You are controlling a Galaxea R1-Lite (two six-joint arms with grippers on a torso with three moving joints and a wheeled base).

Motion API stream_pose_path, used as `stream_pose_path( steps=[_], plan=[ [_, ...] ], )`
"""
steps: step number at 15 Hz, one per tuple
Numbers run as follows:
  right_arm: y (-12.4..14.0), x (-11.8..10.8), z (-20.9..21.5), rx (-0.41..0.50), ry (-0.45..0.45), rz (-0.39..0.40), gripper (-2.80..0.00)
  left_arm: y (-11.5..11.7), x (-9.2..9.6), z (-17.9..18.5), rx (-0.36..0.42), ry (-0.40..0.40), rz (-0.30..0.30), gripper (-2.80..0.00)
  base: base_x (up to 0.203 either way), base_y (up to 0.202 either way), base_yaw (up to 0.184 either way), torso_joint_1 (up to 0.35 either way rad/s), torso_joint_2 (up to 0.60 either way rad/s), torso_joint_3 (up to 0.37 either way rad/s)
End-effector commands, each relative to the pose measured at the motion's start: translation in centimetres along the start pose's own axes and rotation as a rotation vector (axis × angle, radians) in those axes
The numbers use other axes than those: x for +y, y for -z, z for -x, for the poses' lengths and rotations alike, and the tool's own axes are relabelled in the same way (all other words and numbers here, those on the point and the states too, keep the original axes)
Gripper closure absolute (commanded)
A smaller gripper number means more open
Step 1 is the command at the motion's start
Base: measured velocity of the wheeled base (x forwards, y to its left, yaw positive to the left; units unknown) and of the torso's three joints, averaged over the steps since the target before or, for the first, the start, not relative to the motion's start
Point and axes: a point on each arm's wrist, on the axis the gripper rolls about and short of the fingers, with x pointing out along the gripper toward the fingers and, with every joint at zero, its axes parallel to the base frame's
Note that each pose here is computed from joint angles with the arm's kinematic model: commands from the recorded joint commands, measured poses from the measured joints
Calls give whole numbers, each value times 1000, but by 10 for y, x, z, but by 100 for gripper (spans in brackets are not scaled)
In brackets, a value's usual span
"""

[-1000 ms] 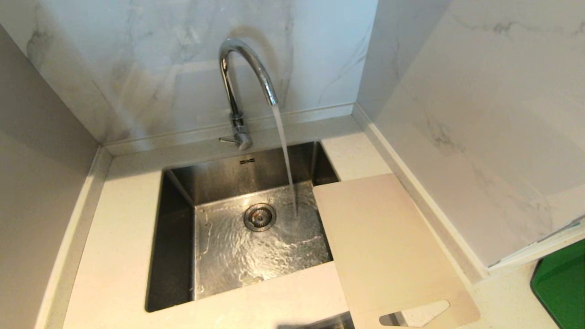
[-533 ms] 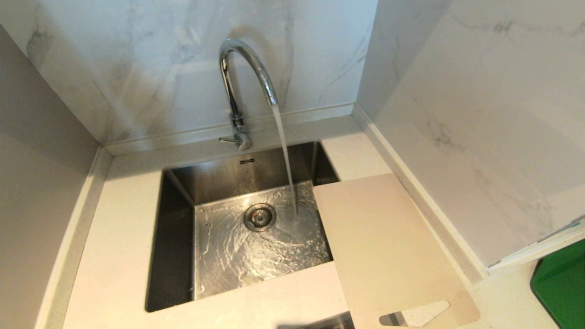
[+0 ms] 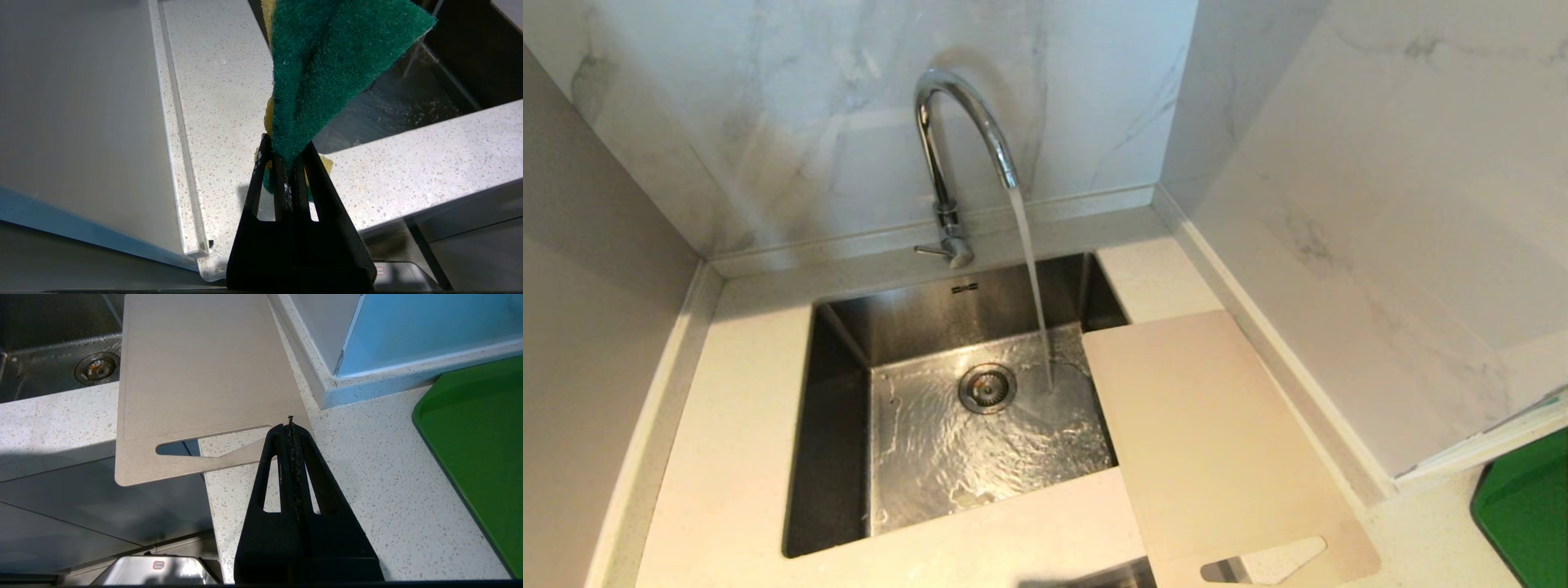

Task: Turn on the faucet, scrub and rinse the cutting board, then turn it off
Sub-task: Pick up the cutting board

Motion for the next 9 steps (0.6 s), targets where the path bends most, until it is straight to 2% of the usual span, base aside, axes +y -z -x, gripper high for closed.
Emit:
stream_pose_path(
  steps=[1,4,7,9],
  plan=[
    [0,0,0,-1,1,0,0,0,0,0,2,0,0,0,0,0,0,0,0,0],
    [-9,0,2,-11,-10,39,0,0,0,0,2,0,0,0,0,0,0,0,0,0],
    [-54,2,11,-29,-70,62,0,1,0,0,4,0,0,0,0,0,0,0,0,0],
    [-90,4,11,14,-154,62,0,0,0,0,2,0,0,0,0,0,0,0,0,0]
  ],
)
